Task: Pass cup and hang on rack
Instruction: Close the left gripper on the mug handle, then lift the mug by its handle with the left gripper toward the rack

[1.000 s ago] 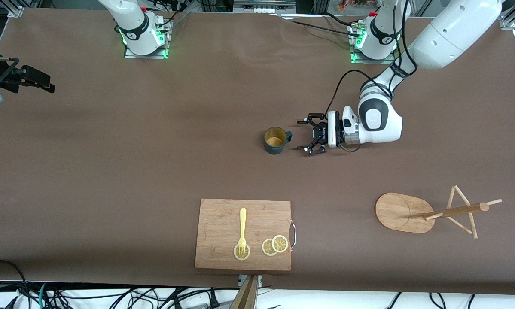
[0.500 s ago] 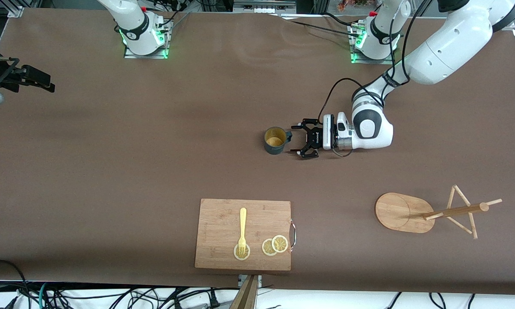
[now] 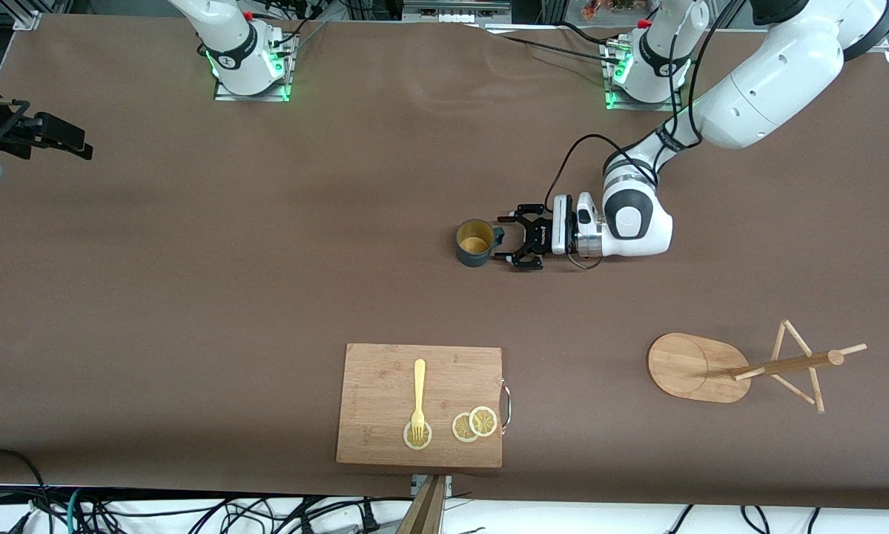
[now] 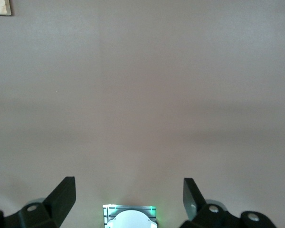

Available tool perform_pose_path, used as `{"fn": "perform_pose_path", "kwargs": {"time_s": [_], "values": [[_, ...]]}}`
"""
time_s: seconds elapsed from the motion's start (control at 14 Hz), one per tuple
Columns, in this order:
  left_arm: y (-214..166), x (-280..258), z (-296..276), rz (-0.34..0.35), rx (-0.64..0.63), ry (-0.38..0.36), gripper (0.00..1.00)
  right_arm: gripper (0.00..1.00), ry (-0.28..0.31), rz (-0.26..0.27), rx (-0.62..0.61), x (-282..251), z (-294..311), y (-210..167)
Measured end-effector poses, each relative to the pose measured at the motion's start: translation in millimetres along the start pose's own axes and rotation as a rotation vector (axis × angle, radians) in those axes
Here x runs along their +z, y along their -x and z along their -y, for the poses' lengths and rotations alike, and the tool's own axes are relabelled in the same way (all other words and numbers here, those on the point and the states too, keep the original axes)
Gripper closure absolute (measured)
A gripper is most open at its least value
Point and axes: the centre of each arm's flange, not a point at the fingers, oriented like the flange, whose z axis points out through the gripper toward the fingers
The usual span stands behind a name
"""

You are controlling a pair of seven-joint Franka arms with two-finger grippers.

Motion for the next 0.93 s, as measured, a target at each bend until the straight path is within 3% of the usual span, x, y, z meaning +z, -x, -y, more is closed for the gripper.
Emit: {"fn": "perform_pose_path", "kwargs": {"time_s": [0.29,0.43,0.71,0.93], "values": [[-3,0,4,-0.002,0.019,-0.004,0.18,0.00,-0.003,0.000,0.003,0,-1,0],[-4,1,6,-0.004,0.024,-0.007,0.33,0.00,-0.003,0.000,0.003,0,-1,0],[-5,5,11,-0.011,0.029,-0.008,0.38,0.00,-0.004,0.005,0.001,0,0,1],[-5,7,13,-0.014,0.030,-0.009,0.50,0.00,-0.006,0.021,0.000,1,1,3]]}}
